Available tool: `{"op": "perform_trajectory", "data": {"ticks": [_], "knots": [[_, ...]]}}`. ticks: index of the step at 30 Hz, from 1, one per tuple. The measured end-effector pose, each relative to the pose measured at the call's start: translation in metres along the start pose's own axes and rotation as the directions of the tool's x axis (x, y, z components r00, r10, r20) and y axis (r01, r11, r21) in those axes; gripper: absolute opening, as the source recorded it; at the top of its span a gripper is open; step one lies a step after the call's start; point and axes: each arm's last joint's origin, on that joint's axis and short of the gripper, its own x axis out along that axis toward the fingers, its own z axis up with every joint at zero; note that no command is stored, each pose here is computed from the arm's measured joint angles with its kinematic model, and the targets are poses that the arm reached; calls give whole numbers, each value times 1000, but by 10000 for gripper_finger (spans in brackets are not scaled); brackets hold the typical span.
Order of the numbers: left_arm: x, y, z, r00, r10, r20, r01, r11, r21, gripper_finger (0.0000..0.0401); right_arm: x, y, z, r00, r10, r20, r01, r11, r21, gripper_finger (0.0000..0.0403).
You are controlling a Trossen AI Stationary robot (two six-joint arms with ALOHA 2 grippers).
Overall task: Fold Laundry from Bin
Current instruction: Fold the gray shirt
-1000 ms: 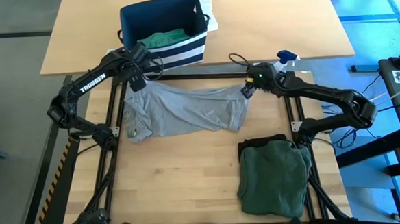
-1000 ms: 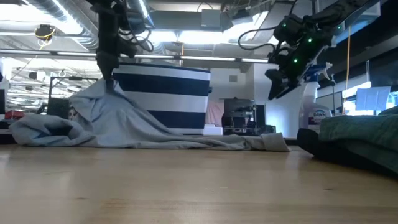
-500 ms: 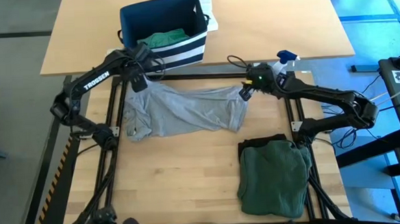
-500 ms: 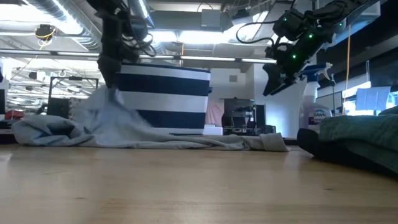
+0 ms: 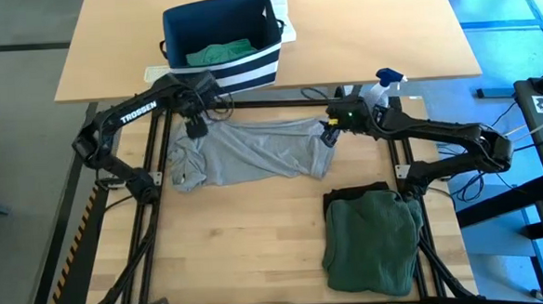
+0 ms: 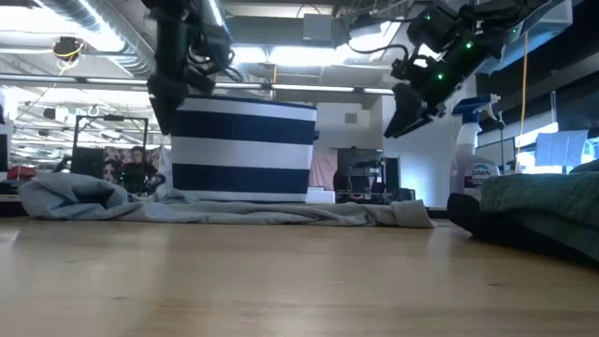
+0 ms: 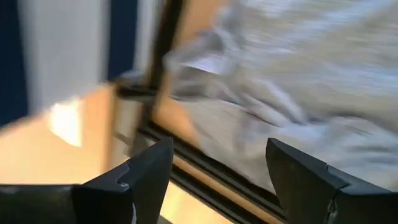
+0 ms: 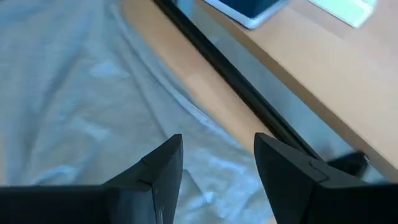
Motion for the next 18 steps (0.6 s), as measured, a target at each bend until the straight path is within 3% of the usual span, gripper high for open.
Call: {"op": "perform_trajectory", "data": {"ticks": [7,13,18], "knots": [[-27,-79,-14,1000,-15,-15,14,999,-46,226,-8,34,6,987,147,70,-142,987,-71,198],[-24,-138,-40,1000,-3,30,6,995,-96,221,-21,68,3,968,241,76,-227,962,-154,198],[-11,-169,-56,997,-15,77,26,989,-147,220,-29,86,1,961,259,94,-238,952,-192,198]]}}
